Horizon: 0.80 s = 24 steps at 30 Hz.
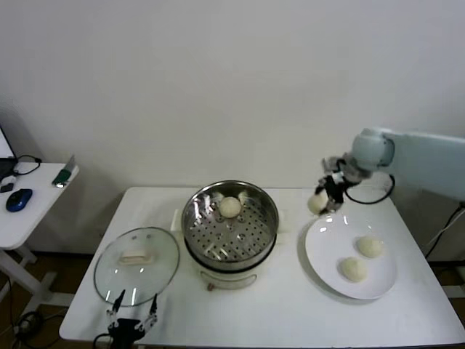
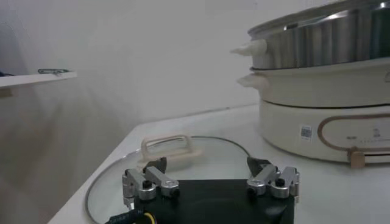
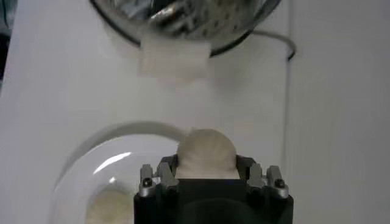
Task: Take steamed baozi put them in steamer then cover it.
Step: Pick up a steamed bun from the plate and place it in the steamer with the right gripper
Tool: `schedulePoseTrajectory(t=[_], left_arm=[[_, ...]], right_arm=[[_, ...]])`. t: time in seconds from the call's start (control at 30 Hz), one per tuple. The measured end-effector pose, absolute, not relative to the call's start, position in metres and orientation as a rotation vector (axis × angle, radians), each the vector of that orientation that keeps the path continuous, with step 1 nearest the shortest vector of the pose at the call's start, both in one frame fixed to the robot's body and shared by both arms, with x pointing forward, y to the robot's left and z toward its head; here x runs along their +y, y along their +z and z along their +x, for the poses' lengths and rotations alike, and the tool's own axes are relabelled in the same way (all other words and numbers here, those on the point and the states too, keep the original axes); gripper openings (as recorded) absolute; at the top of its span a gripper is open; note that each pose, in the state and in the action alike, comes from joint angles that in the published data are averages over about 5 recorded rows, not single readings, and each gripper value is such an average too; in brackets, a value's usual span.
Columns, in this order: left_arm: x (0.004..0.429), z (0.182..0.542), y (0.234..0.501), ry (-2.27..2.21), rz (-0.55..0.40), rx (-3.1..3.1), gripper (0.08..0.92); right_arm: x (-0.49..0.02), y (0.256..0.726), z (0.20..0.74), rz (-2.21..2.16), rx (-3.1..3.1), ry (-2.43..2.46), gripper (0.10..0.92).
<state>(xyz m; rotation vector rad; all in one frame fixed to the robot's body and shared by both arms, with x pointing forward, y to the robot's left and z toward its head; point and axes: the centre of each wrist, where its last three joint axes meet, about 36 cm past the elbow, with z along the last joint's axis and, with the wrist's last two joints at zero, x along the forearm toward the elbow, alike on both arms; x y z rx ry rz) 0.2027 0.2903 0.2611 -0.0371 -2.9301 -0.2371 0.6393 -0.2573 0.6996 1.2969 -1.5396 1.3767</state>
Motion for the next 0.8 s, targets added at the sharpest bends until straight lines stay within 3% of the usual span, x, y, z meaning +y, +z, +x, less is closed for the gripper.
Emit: schedulePoseTrajectory(t=[0.17, 0.33, 0.57, 0.8], left_arm=[[0.290, 0.202, 0.263, -0.238, -0.038, -2.933, 0.823], [0.291, 0.201, 0.266, -0.238, -0.025, -2.939, 0.823], [0.296, 0.197, 0.269, -0.245, 0.003, -2.943, 0.823], [0.302, 0.196, 0.270, -0.260, 0.028, -2.944, 0.823]], right_arm=[[-0.194, 0.737, 0.629, 1.359, -1.582, 1.379, 0.645], [-0.128, 0.746, 0.619, 1.419, -1.572, 1.396, 0.645], [-0.055, 0.714, 0.612, 1.483, -1.496, 1.416, 0.645], [-0.014, 0.666, 0.612, 1.494, -1.428, 1.442, 0.645]])
